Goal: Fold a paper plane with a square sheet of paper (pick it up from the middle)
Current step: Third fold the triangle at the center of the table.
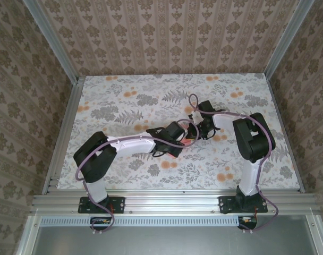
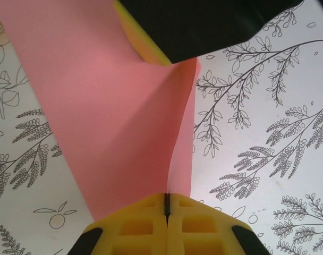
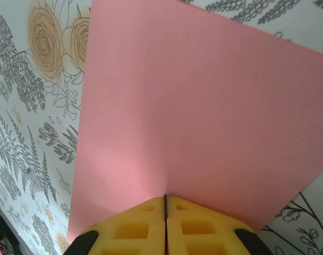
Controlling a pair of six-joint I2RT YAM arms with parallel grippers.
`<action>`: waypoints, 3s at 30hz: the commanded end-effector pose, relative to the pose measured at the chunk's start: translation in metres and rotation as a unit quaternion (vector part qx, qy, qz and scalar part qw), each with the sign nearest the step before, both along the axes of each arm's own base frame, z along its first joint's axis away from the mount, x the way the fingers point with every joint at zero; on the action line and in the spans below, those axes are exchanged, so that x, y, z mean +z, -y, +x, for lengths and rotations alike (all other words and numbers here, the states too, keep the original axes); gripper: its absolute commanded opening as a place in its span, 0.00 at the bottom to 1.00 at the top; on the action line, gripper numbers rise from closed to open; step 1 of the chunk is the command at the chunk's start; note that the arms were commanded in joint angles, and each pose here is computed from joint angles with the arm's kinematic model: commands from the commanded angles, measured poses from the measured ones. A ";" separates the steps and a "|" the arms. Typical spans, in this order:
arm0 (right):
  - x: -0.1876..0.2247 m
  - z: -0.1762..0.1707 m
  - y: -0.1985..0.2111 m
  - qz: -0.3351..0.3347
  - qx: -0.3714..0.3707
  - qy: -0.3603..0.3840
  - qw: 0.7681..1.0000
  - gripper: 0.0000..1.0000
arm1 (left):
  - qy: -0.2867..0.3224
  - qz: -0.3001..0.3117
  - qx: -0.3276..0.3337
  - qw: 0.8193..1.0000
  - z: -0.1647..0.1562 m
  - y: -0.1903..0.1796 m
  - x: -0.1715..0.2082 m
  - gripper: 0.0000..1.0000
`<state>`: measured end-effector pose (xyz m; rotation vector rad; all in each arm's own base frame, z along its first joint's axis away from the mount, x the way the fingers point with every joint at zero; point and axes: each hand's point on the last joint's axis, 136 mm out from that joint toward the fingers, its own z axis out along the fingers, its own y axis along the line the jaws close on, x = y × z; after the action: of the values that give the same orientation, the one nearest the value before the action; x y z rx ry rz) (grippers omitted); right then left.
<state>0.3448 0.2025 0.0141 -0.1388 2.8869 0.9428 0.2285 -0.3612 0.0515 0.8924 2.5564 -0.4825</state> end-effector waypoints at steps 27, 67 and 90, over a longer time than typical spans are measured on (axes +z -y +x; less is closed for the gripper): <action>0.043 0.030 0.012 -0.016 -0.005 0.058 0.998 0.20 | -0.061 -0.030 -0.047 0.997 0.021 0.005 0.000 0.03; 0.036 -0.040 0.001 0.059 -0.061 0.003 0.996 0.16 | -0.086 -0.049 -0.066 0.993 0.044 0.000 -0.016 0.06; 0.050 -0.036 -0.024 0.105 -0.074 0.005 0.992 0.15 | -0.103 -0.037 -0.055 0.993 0.042 -0.004 -0.034 0.07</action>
<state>0.3085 0.2153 0.0621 0.0568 2.7408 1.1253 0.2684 -0.3588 0.0230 1.0078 2.6429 -0.7322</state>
